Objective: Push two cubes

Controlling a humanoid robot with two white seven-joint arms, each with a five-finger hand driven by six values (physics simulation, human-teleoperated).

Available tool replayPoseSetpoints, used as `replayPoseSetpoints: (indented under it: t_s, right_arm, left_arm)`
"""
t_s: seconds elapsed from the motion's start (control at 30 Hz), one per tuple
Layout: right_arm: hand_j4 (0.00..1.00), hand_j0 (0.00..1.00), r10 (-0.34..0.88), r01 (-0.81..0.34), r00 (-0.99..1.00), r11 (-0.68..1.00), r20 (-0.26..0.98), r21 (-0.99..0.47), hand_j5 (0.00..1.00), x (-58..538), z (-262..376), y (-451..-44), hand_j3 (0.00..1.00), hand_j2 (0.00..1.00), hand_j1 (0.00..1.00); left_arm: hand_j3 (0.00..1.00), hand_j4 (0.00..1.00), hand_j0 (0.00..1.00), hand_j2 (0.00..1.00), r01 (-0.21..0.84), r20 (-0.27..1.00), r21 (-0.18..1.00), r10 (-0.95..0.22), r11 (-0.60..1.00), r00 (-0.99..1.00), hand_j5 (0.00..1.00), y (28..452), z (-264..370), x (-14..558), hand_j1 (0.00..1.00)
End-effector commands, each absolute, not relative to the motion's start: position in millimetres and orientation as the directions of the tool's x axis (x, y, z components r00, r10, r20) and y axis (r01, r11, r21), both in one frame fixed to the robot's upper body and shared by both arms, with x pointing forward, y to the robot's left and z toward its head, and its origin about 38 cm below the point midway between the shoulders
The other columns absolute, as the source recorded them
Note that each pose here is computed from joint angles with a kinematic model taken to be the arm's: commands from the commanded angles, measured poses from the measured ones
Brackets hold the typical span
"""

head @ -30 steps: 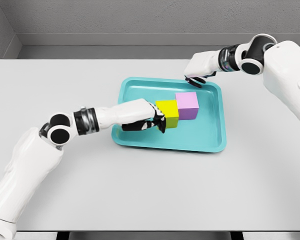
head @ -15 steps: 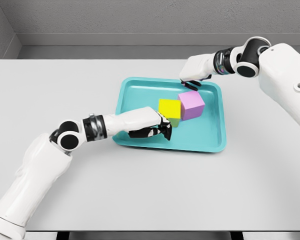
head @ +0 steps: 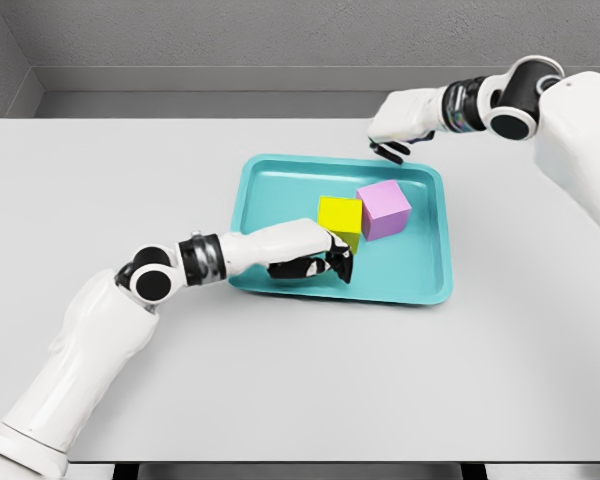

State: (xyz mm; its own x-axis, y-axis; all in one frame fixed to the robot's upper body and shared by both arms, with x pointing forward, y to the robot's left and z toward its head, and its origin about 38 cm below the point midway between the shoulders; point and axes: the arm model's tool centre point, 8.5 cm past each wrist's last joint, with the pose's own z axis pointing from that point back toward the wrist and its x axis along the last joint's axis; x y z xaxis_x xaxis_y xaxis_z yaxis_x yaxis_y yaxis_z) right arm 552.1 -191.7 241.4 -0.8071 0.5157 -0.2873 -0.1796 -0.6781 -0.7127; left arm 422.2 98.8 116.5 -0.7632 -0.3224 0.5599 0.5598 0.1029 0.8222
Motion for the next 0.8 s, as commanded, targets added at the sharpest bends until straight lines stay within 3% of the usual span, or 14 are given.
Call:
replayPoseSetpoints:
  t_s: [0.0,0.77]
  right_arm:
    - [0.12,0.12,0.533,-0.190,-0.794,-0.674,-0.292,-0.713,0.12,553.4,244.1,-202.1,0.12,0.12,0.12]
    - [0.12,0.12,0.574,-0.255,-0.757,-0.700,-0.312,-0.668,0.12,549.9,236.4,-253.5,0.12,0.12,0.12]
  left_arm:
    - [0.36,0.36,0.36,0.36,0.577,0.579,0.809,-0.325,0.112,-0.748,0.36,97.8,111.4,423.2,0.36]
    - [0.36,0.36,0.36,0.36,0.614,0.618,0.779,-0.329,0.131,-0.714,0.36,82.6,106.0,439.2,0.36]
